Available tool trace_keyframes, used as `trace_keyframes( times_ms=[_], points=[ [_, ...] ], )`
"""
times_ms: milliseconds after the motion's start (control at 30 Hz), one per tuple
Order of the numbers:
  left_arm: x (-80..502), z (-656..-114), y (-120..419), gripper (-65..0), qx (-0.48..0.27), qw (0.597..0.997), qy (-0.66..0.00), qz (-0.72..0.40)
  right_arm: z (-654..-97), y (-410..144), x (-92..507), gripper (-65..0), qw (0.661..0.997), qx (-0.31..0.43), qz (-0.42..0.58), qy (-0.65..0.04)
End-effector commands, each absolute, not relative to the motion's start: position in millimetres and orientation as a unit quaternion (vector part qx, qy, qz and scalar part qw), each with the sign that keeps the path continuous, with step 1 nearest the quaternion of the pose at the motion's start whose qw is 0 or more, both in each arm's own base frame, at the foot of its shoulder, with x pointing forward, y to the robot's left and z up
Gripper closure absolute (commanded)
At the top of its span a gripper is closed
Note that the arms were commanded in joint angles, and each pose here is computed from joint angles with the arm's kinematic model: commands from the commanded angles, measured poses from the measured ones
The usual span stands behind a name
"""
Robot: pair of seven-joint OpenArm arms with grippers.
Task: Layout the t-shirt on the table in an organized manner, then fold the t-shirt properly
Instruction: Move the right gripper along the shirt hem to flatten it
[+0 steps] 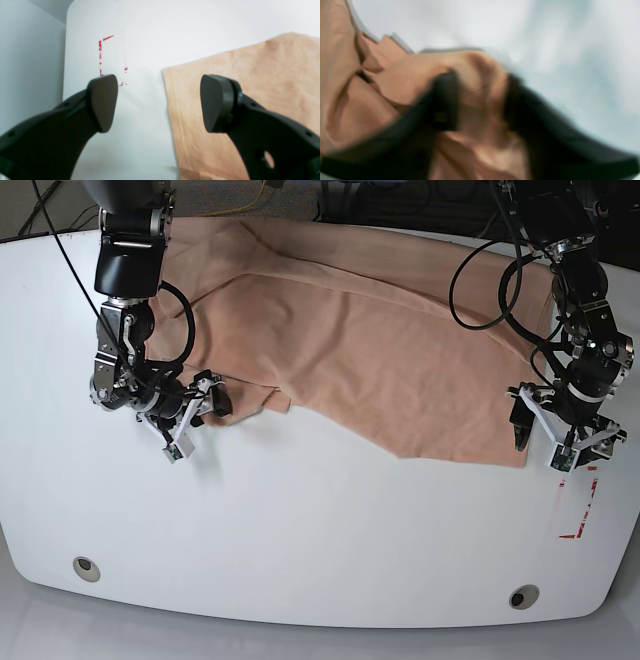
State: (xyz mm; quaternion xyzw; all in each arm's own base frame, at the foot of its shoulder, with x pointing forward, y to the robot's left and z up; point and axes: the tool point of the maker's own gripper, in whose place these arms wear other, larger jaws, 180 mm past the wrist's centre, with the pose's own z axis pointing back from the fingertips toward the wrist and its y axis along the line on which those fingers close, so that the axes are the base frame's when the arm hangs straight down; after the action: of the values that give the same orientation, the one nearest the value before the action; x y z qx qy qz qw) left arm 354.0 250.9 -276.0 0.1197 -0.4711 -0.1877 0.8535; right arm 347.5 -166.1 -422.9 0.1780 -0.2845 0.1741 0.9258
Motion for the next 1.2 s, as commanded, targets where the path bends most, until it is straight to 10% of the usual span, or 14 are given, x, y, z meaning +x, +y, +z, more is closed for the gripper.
trace_keyframes(
  times_ms=[0, 1167],
  points=[
    [360.3, -261.6, 252.5, -47.2, 0.125, 0.841, -0.492, -0.188, -419.9, -172.2, 349.6, -1.6, 0.928, 0.166, 0.181, -0.279],
    [345.0, -282.7, 251.4, -47.2, 0.117, 0.855, -0.468, -0.191, -317.4, -272.5, 388.7, 0.0, 0.896, 0.058, 0.118, -0.424]
  ],
)
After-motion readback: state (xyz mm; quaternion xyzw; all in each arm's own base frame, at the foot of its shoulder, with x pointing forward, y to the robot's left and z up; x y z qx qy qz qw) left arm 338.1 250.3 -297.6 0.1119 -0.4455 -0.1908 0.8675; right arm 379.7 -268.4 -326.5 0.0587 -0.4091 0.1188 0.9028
